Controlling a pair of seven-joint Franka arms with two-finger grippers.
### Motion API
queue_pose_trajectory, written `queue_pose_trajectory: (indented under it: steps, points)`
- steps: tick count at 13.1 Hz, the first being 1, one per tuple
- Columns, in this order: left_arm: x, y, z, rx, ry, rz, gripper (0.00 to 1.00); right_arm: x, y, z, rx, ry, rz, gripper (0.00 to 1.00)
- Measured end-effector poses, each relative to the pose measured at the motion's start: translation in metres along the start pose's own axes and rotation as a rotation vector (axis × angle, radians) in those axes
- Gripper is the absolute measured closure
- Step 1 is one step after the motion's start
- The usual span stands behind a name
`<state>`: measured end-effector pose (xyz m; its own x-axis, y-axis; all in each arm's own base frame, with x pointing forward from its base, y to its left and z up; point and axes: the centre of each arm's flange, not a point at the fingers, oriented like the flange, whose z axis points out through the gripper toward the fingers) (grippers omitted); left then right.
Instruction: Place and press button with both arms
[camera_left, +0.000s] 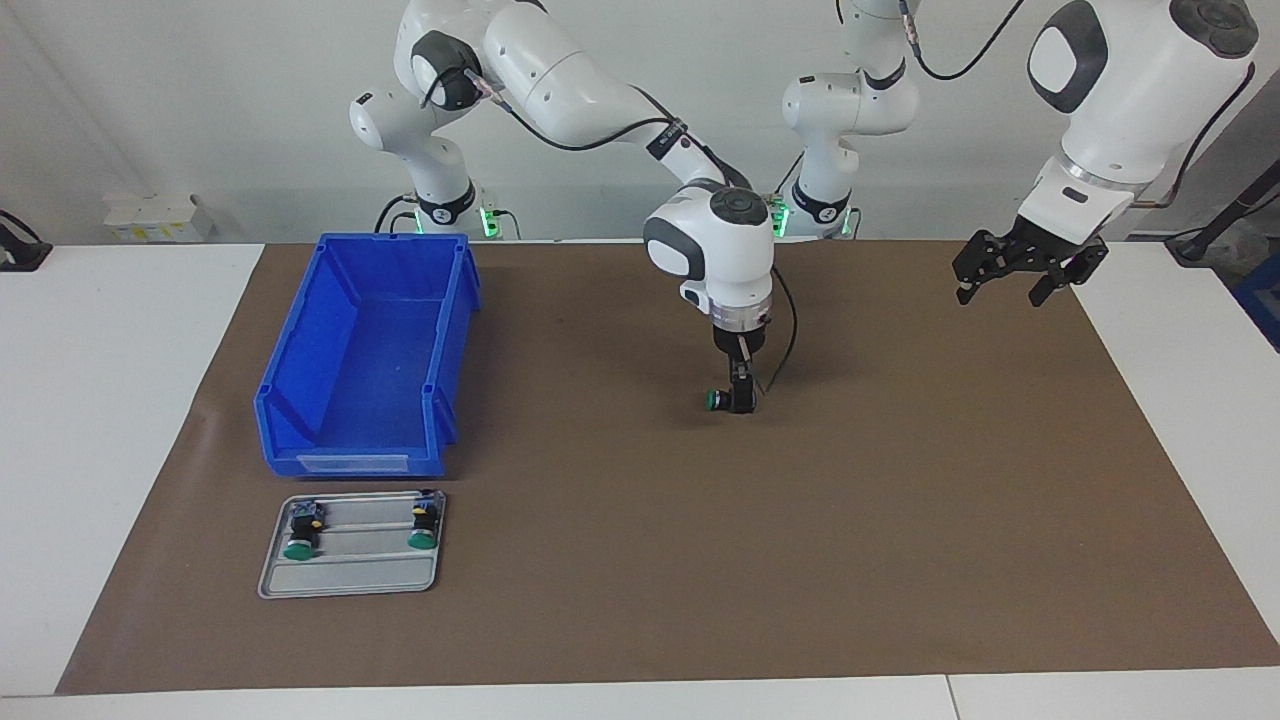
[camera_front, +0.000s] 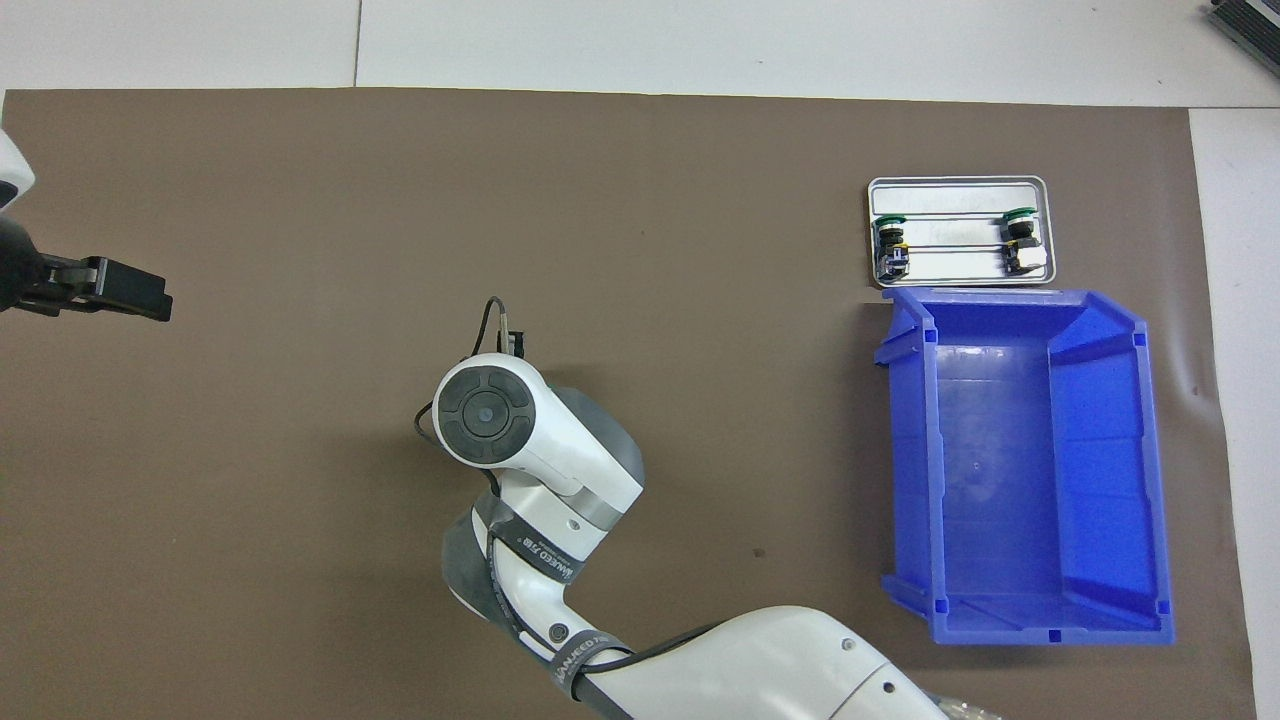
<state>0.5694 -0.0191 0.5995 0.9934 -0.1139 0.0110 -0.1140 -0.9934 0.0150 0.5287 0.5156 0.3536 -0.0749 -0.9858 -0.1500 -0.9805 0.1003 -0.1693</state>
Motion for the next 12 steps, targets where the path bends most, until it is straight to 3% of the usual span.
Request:
queue_pose_trajectory:
  steps: [3, 6, 12]
  points:
    - [0.000, 0.000, 0.000, 0.000, 0.000, 0.000, 0.01, 0.039, -0.025, -0.046, 0.022, 0.003, -0.083, 0.01]
    - [0.000, 0.000, 0.000, 0.000, 0.000, 0.000, 0.01, 0.100, -0.046, -0.088, 0.042, 0.022, -0.181, 0.01]
    - [0.000, 0.000, 0.000, 0.000, 0.000, 0.000, 0.01, 0.226, -0.092, -0.151, -0.026, 0.114, -0.535, 0.01]
